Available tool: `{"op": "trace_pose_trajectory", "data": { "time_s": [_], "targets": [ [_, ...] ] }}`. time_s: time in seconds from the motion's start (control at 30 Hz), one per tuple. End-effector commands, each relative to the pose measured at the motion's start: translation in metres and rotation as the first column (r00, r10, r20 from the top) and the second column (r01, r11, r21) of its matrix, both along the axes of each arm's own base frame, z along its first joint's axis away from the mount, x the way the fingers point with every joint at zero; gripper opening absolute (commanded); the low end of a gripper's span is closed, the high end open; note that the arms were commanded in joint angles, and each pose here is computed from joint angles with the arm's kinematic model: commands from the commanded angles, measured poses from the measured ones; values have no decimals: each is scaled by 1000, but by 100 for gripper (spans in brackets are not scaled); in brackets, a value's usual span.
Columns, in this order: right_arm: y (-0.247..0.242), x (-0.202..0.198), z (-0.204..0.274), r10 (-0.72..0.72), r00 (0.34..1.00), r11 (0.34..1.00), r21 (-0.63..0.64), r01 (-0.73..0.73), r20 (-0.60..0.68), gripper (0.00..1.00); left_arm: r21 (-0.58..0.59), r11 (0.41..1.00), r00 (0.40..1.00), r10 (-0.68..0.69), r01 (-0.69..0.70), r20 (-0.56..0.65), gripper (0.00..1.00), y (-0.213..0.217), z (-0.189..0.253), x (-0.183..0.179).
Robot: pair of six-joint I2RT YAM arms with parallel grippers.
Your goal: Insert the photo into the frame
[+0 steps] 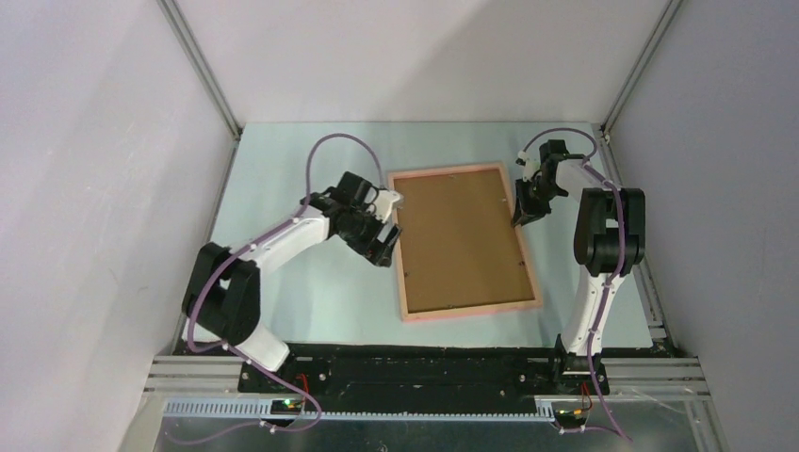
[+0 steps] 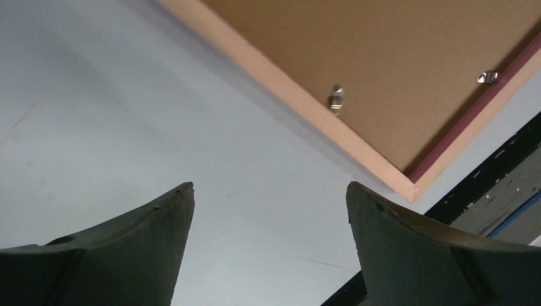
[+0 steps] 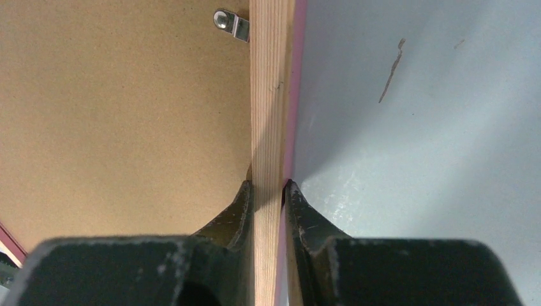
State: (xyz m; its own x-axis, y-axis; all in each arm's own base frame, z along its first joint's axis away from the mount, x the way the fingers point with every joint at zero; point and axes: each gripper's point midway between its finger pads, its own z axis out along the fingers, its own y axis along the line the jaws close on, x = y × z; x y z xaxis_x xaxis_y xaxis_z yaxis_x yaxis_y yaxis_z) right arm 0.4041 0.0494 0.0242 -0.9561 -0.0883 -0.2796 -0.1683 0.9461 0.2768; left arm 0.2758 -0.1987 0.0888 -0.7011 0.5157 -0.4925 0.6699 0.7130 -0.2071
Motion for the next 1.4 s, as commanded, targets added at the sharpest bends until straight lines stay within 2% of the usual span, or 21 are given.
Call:
{"op": "trace_pose_trajectory", "data": {
  "time_s": [0.0,0.23,0.43,0.8,1.1,1.37],
  "targets": [
    [4,17,6,52,997,998,19,-53,58,0,33,996,996,-83,82,25,93,-30,-3,1],
    [8,12,3,48,998,998,39,-50,49,0,77,995,997,-66,68,-27,93,-55,-23,-3],
    [8,8,2,37,999,997,61,-39,40,0,131,991,999,-30,31,-15,88,-62,-36,4],
    [6,7,1,20,999,996,82,-23,37,0,148,989,999,-24,28,-30,82,-75,-52,1],
    [3,6,-1,9,1000,995,95,-12,29,0,160,987,999,-24,29,-33,67,-78,-59,2],
    [1,5,-1,6,1000,995,97,-9,28,0,150,988,999,-32,38,-39,59,-82,-60,2]
  ]
}}
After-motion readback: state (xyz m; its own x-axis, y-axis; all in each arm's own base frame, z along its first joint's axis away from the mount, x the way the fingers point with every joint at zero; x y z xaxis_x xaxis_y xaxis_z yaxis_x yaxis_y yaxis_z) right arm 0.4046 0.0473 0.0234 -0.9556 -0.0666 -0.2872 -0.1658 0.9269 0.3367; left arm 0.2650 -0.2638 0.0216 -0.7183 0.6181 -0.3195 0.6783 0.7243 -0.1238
